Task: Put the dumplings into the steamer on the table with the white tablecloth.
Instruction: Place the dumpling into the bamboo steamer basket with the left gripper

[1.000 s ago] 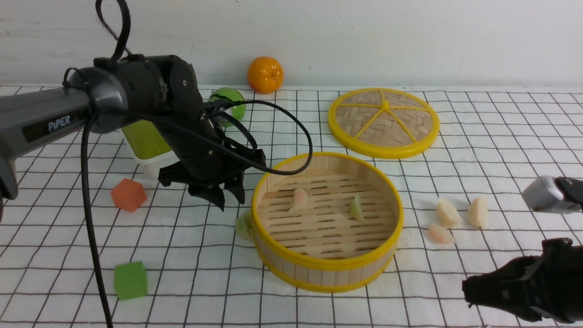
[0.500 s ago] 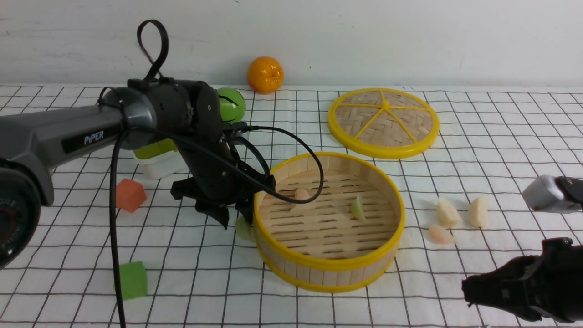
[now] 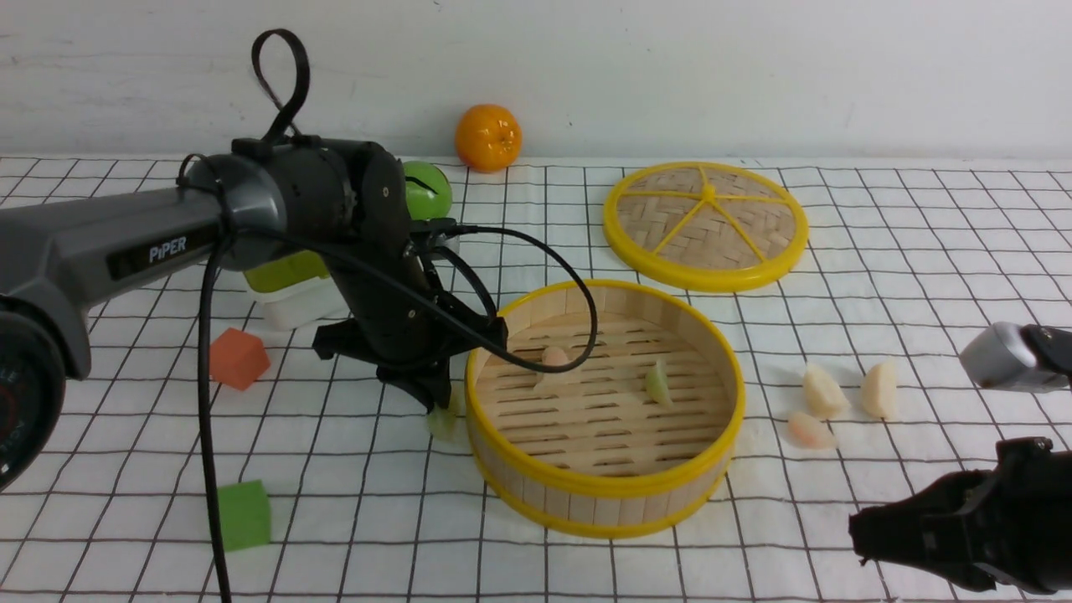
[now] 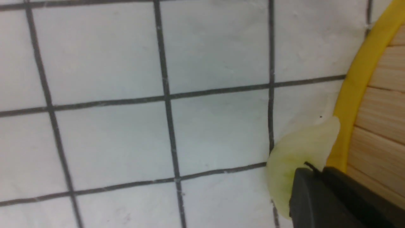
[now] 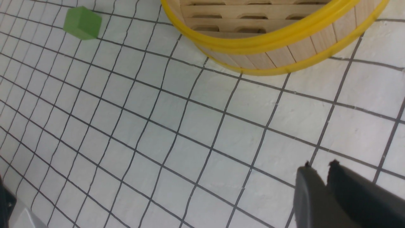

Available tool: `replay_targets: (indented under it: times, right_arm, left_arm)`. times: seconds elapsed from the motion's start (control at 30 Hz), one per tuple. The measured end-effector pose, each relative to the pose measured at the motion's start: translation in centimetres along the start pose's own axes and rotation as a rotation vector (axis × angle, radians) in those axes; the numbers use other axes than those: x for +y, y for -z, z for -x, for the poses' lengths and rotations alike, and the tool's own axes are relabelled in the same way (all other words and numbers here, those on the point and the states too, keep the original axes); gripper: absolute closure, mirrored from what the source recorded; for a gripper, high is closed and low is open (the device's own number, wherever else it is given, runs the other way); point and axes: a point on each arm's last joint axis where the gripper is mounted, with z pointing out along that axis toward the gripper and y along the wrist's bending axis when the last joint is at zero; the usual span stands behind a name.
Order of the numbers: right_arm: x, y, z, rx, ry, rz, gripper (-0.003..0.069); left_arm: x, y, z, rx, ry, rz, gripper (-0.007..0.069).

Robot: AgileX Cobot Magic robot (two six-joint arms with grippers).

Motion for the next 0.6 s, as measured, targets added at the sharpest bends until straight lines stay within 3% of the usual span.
replay_targets:
  times: [0.4, 0.6]
  right_arm:
    - [0.0, 0.0, 0.0, 0.001, -0.002, 0.004, 0.0575]
    - [0.0, 0.0, 0.0, 0.001, -0.002, 0.004, 0.0575]
  left_arm:
    - [-0.1, 5.5, 1.4, -0.12, -0.033, 0.06, 0.0638]
    - [-2.5, 8.3, 2.0, -0.137, 0.03, -0.122, 0.0638]
